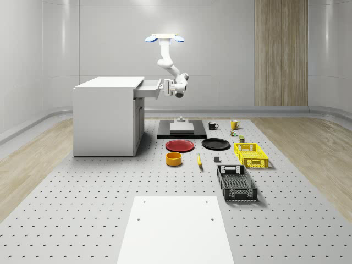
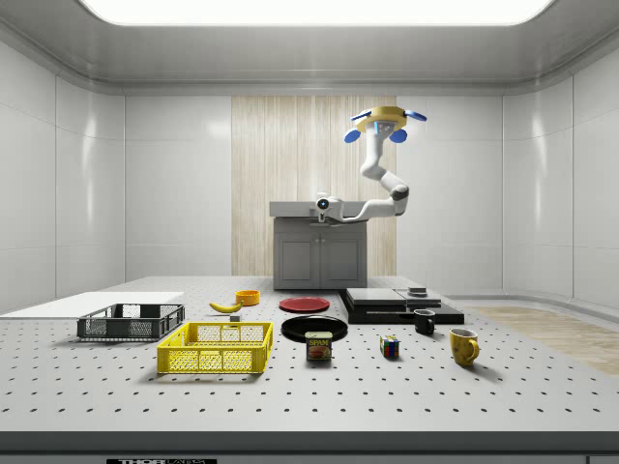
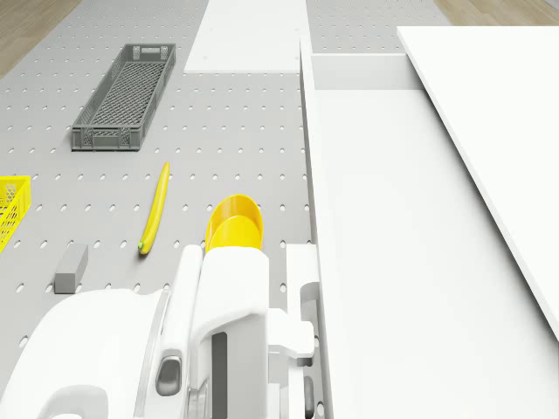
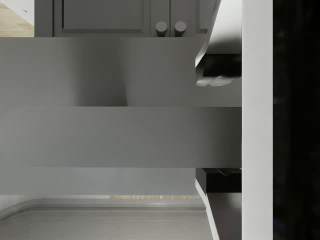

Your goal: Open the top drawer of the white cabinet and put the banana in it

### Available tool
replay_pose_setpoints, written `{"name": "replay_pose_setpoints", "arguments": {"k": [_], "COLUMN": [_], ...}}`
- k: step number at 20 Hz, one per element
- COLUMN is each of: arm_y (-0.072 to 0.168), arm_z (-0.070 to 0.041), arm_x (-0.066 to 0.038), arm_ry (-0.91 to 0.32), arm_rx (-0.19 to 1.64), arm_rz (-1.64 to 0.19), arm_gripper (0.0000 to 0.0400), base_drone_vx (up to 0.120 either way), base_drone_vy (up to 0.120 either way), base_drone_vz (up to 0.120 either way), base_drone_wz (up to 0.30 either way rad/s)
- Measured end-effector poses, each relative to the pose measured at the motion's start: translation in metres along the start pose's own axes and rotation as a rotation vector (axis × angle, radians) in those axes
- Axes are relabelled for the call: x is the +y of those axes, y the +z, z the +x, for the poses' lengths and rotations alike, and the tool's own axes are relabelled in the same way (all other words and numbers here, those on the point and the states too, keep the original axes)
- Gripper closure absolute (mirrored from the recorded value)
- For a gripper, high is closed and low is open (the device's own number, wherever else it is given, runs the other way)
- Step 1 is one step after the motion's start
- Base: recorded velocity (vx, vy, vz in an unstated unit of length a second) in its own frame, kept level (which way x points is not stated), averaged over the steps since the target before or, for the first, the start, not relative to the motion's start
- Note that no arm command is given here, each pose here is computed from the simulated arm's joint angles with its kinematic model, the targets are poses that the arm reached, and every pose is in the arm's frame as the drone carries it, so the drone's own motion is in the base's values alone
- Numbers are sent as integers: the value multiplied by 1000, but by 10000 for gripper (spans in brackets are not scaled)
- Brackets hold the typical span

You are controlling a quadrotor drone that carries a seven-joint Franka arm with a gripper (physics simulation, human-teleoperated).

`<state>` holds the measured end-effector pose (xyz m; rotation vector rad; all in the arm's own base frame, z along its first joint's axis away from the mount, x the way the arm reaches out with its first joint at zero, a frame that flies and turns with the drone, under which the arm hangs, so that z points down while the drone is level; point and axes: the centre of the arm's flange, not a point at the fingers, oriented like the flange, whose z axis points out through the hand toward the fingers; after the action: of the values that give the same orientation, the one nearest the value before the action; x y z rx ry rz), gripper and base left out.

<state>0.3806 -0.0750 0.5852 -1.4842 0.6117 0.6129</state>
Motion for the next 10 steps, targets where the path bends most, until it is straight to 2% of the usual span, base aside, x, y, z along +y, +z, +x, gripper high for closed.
{"name": "replay_pose_setpoints", "arguments": {"k": [2, 10], "arm_y": [1, -19], "arm_z": [0, 0], "arm_x": [0, 0], "arm_ry": [0, 4], "arm_rx": [0, 5], "arm_rz": [0, -6], "arm_gripper": [248, 258], "base_drone_vx": [0, 0], "base_drone_vy": [0, 0], "base_drone_vz": [0, 0], "base_drone_wz": [0, 0]}}
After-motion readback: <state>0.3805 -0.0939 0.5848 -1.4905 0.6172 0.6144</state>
